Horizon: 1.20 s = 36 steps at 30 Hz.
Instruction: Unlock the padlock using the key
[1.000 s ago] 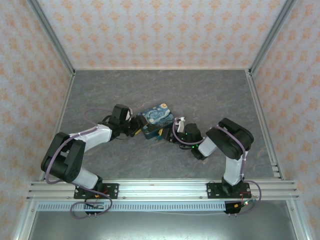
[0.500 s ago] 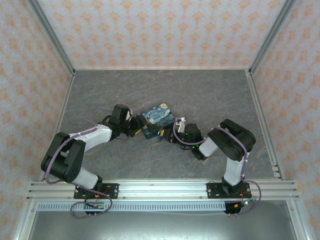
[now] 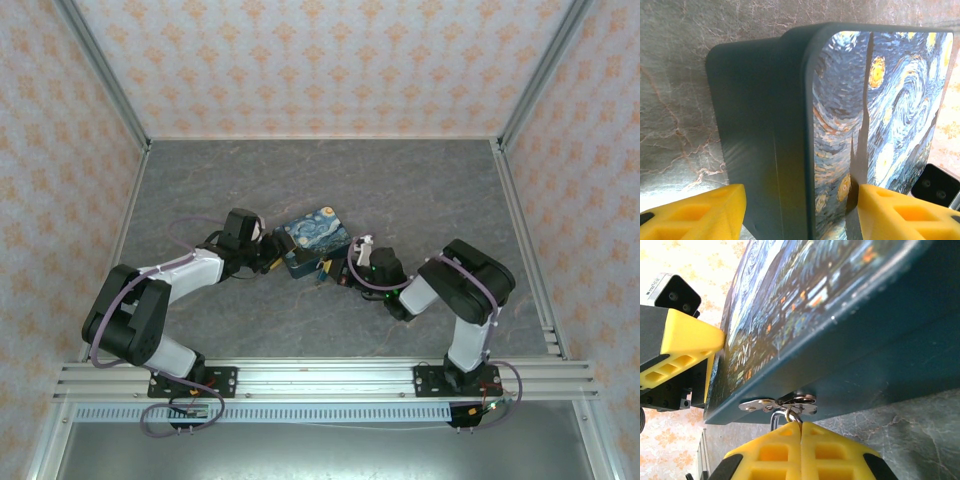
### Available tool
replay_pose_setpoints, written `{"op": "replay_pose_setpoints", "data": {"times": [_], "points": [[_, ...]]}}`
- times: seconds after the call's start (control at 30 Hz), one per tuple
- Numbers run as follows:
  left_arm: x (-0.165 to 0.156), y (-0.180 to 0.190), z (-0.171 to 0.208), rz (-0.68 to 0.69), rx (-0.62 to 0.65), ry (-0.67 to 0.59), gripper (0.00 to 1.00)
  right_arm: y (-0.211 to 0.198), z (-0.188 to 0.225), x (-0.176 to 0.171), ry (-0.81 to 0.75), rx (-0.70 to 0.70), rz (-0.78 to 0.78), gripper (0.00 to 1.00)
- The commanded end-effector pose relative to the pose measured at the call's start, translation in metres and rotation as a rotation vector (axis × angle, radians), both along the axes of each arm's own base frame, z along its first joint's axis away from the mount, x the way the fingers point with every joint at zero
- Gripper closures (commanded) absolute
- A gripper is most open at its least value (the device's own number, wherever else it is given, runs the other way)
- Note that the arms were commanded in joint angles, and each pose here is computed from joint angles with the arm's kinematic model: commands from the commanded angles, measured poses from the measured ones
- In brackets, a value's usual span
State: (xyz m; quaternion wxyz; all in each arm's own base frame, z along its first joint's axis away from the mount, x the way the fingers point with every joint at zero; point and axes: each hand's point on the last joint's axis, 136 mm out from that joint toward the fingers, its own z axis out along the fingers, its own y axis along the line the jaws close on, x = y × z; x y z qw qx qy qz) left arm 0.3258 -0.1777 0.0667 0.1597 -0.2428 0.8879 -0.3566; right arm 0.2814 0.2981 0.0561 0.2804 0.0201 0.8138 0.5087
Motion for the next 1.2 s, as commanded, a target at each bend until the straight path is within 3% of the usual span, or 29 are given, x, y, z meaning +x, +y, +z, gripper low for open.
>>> {"op": "replay_pose_setpoints", "data": {"times": [0.0,0.8,1.0,1.17], "points": [[-0.029,0.022,-0.038,0.039,0.121,0.139,0.40,-0.003,0.018,0.008,-0.035,0.042,-0.059,1.00],[-0.037,0.019,-0.038,0.053,0.120,0.139,0.35,-0.025,0.028,0.034,0.041,0.179,-0.308,1.00],[-0.034,0.021,-0.031,0.057,0.133,0.119,0.29,-0.035,0.022,0.033,0.039,0.130,-0.348,1.00],[-0.027,0.023,-0.011,0.052,0.153,0.067,0.19,-0.048,0.024,0.027,0.022,0.066,-0.368,1.00]]}}
